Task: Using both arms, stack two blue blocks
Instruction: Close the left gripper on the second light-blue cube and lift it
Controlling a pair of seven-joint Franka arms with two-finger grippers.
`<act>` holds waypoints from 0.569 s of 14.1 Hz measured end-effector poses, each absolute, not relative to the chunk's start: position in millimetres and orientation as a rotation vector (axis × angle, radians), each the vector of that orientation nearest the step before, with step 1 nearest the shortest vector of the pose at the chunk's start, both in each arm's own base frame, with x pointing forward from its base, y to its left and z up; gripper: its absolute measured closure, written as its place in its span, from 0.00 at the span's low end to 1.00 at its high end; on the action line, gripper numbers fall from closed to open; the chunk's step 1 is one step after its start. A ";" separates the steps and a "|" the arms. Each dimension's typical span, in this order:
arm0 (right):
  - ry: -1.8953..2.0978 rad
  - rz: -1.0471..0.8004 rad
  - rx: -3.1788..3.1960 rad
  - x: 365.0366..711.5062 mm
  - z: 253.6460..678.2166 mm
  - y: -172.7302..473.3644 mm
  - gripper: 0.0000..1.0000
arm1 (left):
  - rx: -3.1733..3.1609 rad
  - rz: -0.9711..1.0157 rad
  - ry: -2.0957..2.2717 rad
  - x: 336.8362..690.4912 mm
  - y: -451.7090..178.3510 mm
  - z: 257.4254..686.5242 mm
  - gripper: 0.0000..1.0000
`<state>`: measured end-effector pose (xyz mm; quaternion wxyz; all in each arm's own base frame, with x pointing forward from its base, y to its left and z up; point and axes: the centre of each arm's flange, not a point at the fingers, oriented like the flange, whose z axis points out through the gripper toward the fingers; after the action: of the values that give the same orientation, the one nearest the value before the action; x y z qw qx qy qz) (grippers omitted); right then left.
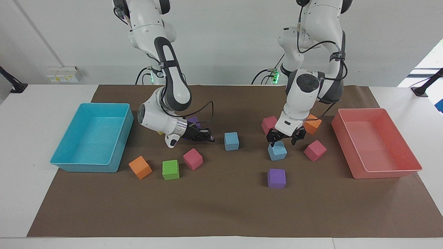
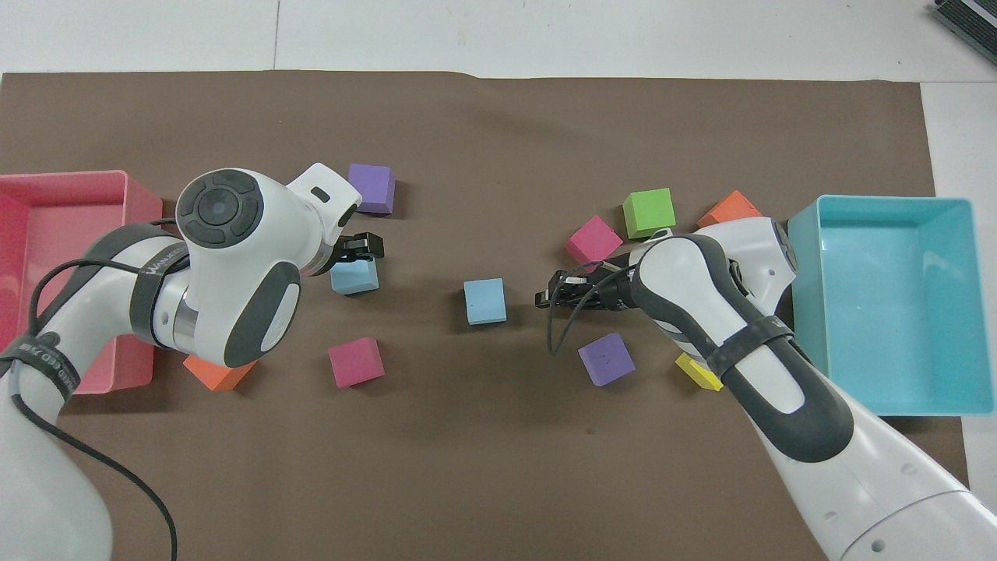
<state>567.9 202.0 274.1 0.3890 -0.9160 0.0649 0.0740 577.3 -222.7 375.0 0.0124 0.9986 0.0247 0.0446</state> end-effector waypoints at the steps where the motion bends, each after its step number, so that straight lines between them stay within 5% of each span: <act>1: 0.164 0.189 -2.329 567.6 274.1 202.7 0.99 | 3.111 0.140 0.088 578.1 -222.3 372.4 0.00; 8: 0.165 0.191 -2.330 566.4 272.8 203.6 0.99 | 3.094 0.139 0.114 576.6 -222.8 339.1 0.00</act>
<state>566.4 203.6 272.8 0.3884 -0.9161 0.0648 0.0751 576.6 -222.8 339.1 0.0209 0.9981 0.0368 0.0450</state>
